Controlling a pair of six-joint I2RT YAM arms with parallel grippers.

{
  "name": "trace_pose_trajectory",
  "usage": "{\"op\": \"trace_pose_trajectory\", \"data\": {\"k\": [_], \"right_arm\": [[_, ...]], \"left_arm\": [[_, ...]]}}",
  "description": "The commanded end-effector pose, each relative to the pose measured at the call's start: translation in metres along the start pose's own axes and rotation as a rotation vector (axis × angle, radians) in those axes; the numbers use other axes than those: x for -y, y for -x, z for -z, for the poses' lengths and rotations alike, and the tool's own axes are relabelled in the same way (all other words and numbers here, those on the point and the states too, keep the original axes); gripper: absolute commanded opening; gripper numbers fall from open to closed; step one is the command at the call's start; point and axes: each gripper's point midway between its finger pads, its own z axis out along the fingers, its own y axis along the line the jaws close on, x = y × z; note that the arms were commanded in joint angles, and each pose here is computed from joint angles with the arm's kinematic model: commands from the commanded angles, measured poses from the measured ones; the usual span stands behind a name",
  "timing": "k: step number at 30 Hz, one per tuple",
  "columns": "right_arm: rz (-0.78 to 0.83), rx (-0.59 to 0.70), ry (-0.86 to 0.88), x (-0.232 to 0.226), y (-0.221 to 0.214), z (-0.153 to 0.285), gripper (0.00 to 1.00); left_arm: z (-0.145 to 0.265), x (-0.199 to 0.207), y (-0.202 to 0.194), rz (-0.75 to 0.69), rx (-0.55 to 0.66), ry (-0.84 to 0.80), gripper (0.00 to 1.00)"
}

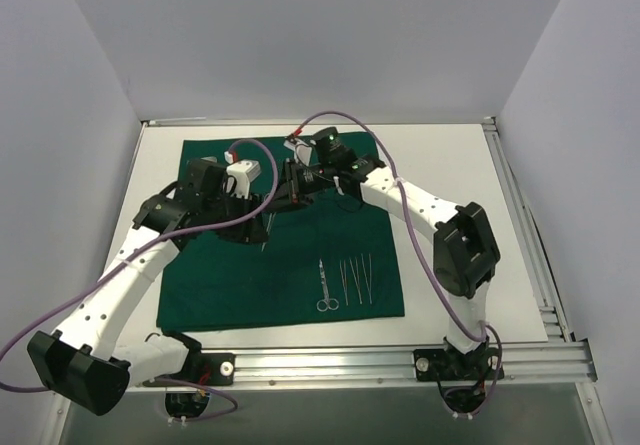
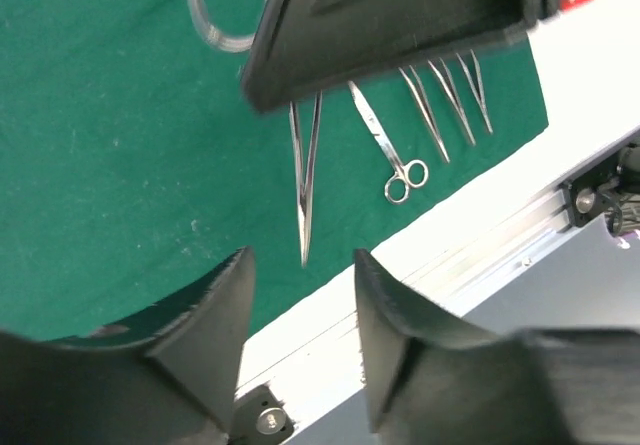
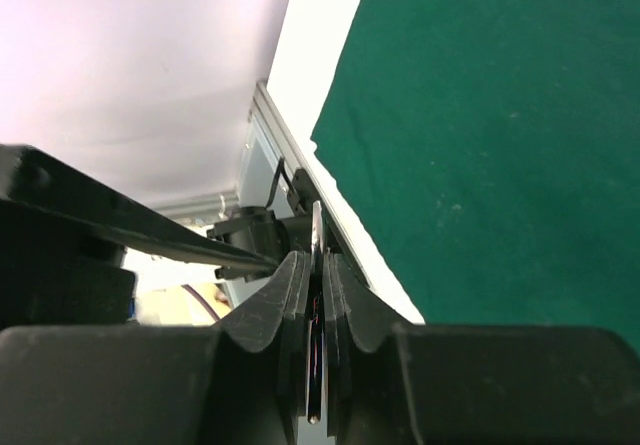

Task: Open and lay out the surgical kit
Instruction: Place the medical item in the surgical kit.

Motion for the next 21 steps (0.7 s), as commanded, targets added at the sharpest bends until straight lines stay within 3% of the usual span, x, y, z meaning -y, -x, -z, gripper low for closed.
{"op": "trace_pose_trajectory", "data": {"k": [1, 9, 17, 21], "right_arm": [[0.058, 0.093, 0.125, -0.035, 0.013, 0.040, 0.00], [0.164, 0.212, 0.343, -0.099, 0.018, 0.084, 0.00], [0.185, 0.254, 0.397, -0.121, 0.017, 0.107, 0.00], [0.191, 0.244, 0.410, -0.126, 0.015, 0.109, 0.00]], "left_arm": [[0.025, 0.020, 0.023, -0.048, 0.119, -0.073, 0.56], [0.037, 0.058, 0.044, -0.024, 0.261, -0.285, 0.61], [0.038, 0.068, 0.050, -0.013, 0.279, -0.346, 0.61], [0.039, 0.072, 0.052, 0.006, 0.285, -0.380, 0.41]]}}
